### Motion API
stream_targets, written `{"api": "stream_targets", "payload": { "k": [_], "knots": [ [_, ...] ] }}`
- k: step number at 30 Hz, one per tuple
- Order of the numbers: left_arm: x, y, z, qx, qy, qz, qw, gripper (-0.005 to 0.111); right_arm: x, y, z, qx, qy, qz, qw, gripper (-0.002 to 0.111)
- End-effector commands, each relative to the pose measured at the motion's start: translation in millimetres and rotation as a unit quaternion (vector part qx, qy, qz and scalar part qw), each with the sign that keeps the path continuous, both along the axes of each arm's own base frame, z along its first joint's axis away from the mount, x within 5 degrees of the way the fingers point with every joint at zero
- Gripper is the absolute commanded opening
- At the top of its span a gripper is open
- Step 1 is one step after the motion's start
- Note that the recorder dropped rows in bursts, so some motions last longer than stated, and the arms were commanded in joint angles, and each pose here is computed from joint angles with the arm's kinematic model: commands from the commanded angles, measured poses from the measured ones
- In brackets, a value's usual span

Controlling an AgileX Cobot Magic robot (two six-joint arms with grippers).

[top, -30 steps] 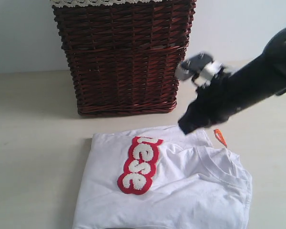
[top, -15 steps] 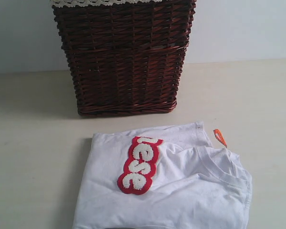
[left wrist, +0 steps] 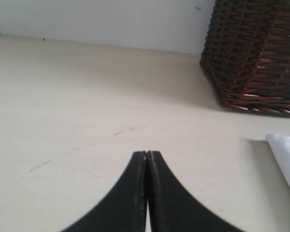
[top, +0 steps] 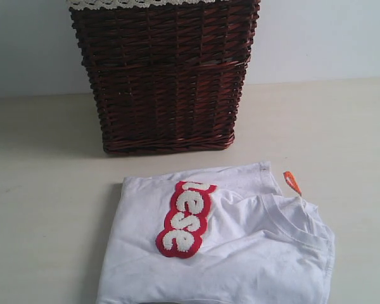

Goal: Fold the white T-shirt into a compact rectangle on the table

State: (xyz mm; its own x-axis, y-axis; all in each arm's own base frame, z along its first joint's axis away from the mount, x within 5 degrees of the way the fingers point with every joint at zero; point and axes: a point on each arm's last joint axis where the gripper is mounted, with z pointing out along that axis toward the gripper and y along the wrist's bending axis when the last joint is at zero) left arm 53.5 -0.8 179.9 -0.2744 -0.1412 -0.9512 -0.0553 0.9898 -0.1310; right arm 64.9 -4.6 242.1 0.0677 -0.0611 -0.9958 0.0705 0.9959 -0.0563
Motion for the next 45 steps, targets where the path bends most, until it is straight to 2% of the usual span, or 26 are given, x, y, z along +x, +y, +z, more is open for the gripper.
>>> {"api": "stream_targets", "payload": {
  "k": [1, 2, 6, 11, 18, 41, 43, 45],
  "knots": [
    [-0.2, -0.3, 1.3, -0.001, -0.008, -0.003, 1.0, 0.0, -5.4, 1.1, -29.0, 0.049, 0.004, 0.007, 0.999, 0.012],
    [-0.2, -0.3, 1.3, -0.001, -0.008, -0.003, 1.0, 0.0, -8.7, 1.7, -30.6, 0.089, -0.004, 0.012, 0.996, 0.012],
    [-0.2, -0.3, 1.2, -0.001, -0.007, -0.003, 1.0, 0.0, -12.0, 7.1, -62.3, 0.108, 0.173, 0.024, 0.979, 0.012],
    [-0.2, -0.3, 1.2, -0.001, -0.007, -0.003, 1.0, 0.0, -12.2, 7.2, -62.9, 0.111, 0.176, 0.024, 0.978, 0.012],
    [-0.2, -0.3, 1.2, -0.001, -0.007, -0.003, 1.0, 0.0, -12.7, 12.1, -62.8, 0.105, 0.181, 0.071, 0.975, 0.012],
    [-0.2, -0.3, 1.2, -0.001, -0.007, -0.003, 1.0, 0.0, -12.5, 11.7, -62.3, 0.103, 0.178, 0.07, 0.976, 0.012],
    [-0.2, -0.3, 1.2, -0.001, -0.007, -0.003, 1.0, 0.0, -12.1, 10.8, -61.1, 0.091, 0.17, 0.067, 0.979, 0.012],
    [-0.2, -0.3, 1.2, -0.001, -0.007, -0.003, 1.0, 0.0, -10.3, 7.2, -54.6, 0.035, 0.134, 0.054, 0.989, 0.012]
  ]
}}
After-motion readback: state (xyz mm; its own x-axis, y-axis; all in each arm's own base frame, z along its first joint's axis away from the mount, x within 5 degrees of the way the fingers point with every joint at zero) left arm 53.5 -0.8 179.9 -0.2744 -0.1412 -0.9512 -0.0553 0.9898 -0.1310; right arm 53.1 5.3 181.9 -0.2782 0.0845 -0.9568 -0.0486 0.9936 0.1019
